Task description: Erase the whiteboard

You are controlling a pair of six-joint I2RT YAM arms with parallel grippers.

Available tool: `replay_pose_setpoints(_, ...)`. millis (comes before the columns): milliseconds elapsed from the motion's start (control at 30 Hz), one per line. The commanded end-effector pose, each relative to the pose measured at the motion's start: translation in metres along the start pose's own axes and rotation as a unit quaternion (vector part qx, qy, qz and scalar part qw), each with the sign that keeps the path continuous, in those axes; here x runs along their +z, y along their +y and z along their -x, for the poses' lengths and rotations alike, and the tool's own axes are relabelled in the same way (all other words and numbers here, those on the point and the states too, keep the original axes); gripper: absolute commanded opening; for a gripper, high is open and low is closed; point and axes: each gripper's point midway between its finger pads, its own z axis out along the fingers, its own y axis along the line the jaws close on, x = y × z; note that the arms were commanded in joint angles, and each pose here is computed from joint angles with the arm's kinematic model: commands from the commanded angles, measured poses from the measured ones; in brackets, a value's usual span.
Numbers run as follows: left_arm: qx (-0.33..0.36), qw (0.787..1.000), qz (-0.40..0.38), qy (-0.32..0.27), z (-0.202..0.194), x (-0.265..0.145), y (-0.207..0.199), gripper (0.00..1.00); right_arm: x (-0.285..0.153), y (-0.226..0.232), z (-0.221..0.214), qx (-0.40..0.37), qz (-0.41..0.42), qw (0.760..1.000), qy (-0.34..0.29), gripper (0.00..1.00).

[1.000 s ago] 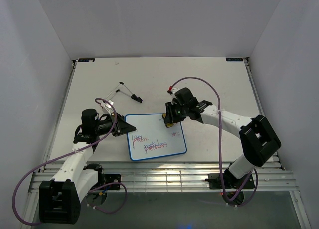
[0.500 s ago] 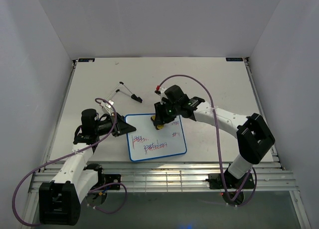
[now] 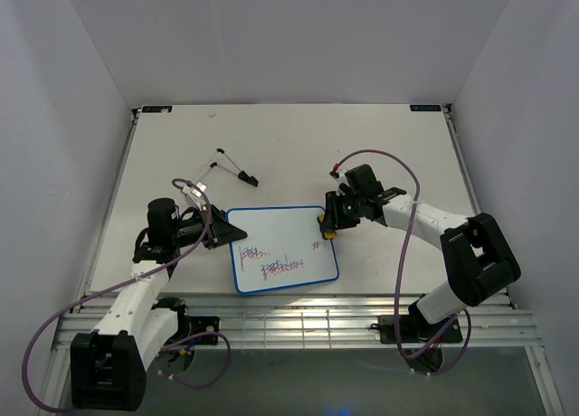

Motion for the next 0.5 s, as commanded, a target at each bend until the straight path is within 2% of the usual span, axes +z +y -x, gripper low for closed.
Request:
replay_pose_setpoints(0, 0.128, 0.986, -0.104, 0.021, 0.002, -0.01, -0.054, 0.0, 0.002, 0.007, 0.001, -0.01, 0.024, 1.0, -0.018, 0.08)
replay_pose_setpoints(200, 0.128, 0.986, -0.102, 0.018, 0.002, -0.009, -0.053, 0.0, 0.004, 0.052, -0.004, -0.032, 0.085, 0.996, -0.022, 0.08)
replay_pose_setpoints(467, 0.124, 0.987, -0.101, 0.019, 0.002, -0.009, -0.052, 0.0, 0.016, 0.124, -0.018, -0.102, 0.142, 0.985, -0.002, 0.08)
